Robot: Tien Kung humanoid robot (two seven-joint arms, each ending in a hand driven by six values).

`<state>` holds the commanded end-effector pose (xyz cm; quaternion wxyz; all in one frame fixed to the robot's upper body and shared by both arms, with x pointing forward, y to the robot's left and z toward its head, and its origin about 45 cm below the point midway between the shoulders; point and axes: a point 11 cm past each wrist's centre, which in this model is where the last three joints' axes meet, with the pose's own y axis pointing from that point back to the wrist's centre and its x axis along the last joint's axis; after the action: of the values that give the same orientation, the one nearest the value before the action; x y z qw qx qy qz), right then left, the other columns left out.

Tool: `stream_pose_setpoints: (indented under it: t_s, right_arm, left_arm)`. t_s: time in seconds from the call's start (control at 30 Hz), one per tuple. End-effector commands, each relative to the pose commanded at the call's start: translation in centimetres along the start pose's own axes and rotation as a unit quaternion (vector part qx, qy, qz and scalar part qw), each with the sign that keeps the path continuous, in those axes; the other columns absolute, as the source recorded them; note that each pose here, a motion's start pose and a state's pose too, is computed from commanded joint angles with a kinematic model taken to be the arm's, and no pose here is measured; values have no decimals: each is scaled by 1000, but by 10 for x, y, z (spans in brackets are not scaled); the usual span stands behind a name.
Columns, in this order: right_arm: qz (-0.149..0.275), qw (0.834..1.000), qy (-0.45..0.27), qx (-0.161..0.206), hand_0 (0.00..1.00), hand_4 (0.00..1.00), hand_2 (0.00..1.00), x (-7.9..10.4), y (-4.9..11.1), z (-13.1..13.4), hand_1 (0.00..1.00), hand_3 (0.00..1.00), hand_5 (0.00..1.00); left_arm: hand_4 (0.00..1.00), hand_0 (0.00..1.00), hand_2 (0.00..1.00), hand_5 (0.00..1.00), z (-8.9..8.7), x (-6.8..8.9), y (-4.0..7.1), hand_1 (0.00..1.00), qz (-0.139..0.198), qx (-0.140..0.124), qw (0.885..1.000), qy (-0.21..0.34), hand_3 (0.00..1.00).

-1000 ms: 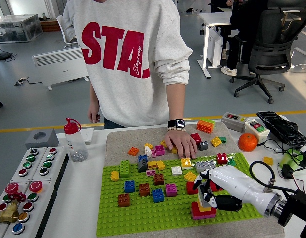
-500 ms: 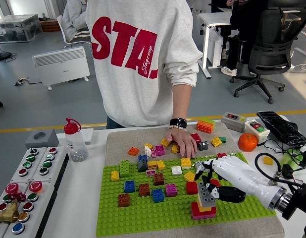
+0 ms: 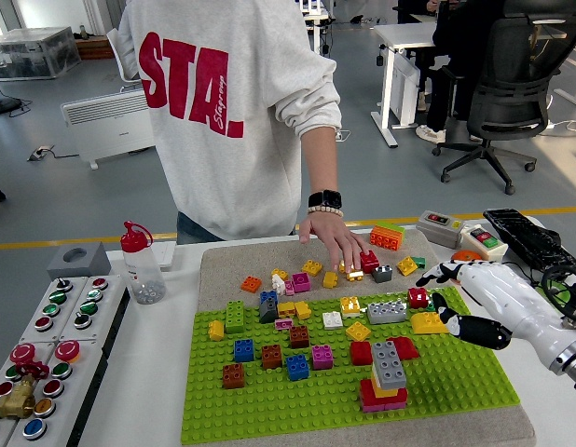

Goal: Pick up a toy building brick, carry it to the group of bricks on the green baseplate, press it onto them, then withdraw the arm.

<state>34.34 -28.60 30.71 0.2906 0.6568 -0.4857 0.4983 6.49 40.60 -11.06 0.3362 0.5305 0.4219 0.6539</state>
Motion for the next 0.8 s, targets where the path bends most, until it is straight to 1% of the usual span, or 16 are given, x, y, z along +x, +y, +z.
stream_pose_setpoints:
  t_s: [0.03, 0.07, 0.23, 0.27, 0.33, 0.43, 0.47, 0.57, 0.63, 0.67, 0.8]
  right_arm:
    - [9, 1000, -6, -6, 908, 474, 859, 2, 1, 3, 835, 830, 411]
    - [20, 1000, -15, -15, 905, 465, 853, 5, 2, 8, 834, 839, 449]
    - [63, 995, -53, -51, 905, 465, 853, 14, 6, 26, 834, 839, 449]
    - [72, 993, -67, -60, 895, 435, 838, 15, 7, 30, 826, 832, 459]
    - [86, 989, -94, -73, 895, 435, 838, 16, 9, 38, 826, 832, 459]
    - [104, 981, -141, -83, 895, 435, 838, 15, 11, 45, 826, 832, 459]
    - [110, 978, -156, -85, 887, 417, 837, 15, 12, 47, 826, 829, 456]
    - [130, 962, -222, -84, 887, 417, 837, 14, 15, 48, 826, 829, 456]
    - [144, 947, -275, -77, 887, 417, 837, 13, 19, 45, 826, 829, 456]
    - [153, 939, -299, -71, 841, 425, 820, 13, 20, 44, 815, 812, 434]
    - [181, 901, -390, -54, 841, 425, 820, 16, 26, 44, 815, 812, 434]
  left_arm:
    - [237, 671, 577, 998, 0, 0, 0, 615, 0, 0, 1000, 0, 461]
    - [238, 671, 578, 998, 0, 0, 0, 615, 0, 0, 1000, 0, 461]
    - [238, 671, 578, 998, 0, 0, 0, 615, 0, 0, 1000, -1, 461]
    - [239, 671, 578, 998, 0, 0, 0, 615, 0, 0, 1000, -1, 462]
    - [239, 671, 578, 998, -1, 1, 0, 615, 1, 1, 1000, -1, 462]
    - [239, 671, 578, 998, -2, 1, 0, 615, 1, 2, 1000, -2, 462]
    - [239, 671, 578, 998, -2, 1, 0, 615, 1, 2, 1000, -2, 462]
    - [239, 671, 578, 998, -4, 1, -1, 615, 1, 3, 1000, -3, 462]
    - [239, 671, 578, 998, -5, 0, -1, 615, 1, 5, 1000, -4, 462]
    - [239, 671, 578, 998, -6, 0, -1, 616, 0, 6, 1000, -4, 463]
    - [239, 671, 578, 998, -8, -1, -1, 616, 0, 7, 1000, -6, 463]
